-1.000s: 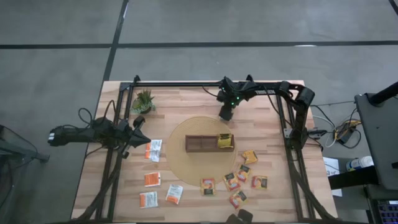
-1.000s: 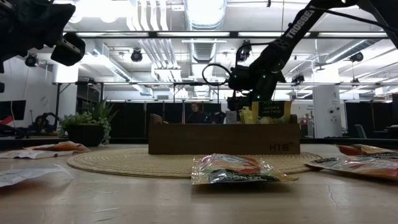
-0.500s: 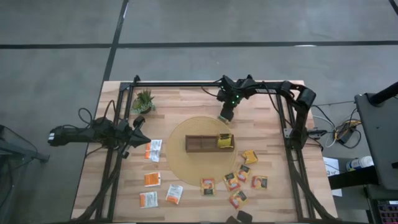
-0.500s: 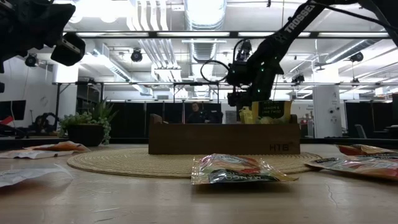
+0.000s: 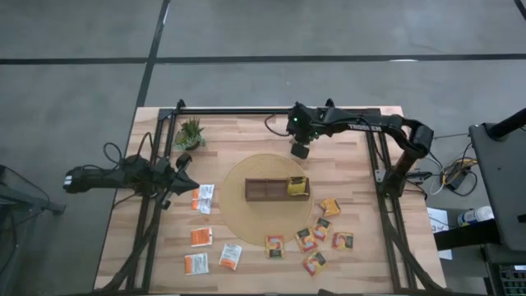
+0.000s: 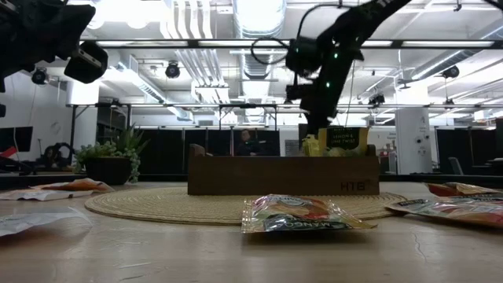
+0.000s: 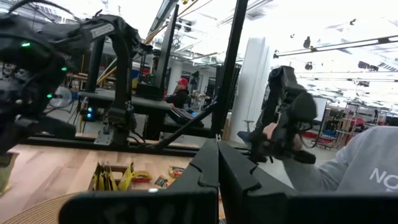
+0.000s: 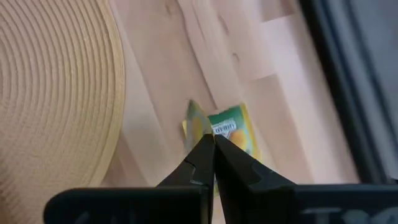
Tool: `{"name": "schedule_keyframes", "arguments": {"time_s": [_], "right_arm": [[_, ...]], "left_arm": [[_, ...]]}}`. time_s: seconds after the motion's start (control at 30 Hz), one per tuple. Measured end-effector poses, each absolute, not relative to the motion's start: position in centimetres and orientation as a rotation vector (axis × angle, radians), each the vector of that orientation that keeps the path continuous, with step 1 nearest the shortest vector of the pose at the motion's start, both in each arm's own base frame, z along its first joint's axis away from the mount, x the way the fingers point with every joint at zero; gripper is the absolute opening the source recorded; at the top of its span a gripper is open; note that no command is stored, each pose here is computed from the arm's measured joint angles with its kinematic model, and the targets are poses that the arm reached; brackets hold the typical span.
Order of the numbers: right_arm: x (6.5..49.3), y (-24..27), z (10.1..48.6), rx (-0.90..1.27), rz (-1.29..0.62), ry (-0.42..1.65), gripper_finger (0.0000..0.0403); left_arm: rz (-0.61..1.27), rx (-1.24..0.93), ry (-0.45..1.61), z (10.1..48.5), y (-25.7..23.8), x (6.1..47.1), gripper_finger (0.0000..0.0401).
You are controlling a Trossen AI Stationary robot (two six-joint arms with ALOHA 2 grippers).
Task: Pick & Place Tea
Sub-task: Put the top yellow tea bag into the right of the wooden organizer
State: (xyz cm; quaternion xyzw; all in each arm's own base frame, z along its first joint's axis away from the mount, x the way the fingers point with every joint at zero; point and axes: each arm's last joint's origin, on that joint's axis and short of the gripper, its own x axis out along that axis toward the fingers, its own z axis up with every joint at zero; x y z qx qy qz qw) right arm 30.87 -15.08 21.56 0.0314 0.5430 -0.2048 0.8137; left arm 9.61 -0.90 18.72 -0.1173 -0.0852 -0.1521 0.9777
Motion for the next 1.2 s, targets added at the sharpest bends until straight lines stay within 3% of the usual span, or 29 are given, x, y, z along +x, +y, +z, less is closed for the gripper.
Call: {"name": "schedule_keyframes", "arguments": {"time_s": [0.23,0.47,0.83,1.2], "right_arm": [[30.6,-10.6,24.6,-0.052,-0.545,1.121,0.0008],[30.5,-5.3,27.1,-0.091,-0.534,1.008,0.0008],[30.0,2.7,27.8,-0.147,-0.463,0.934,0.0008],[28.8,7.5,28.1,-0.174,-0.422,0.908,0.0008]], "left_arm": [[-0.306,-0.236,-0.172,18.7,-0.9,9.6,0.0000],[-0.307,-0.236,-0.172,18.7,-0.9,9.6,0.0000],[-0.306,-0.236,-0.172,18.7,-0.9,9.6,0.0000],[-0.307,-0.236,-0.171,18.7,-0.9,9.6,0.0000]]}}
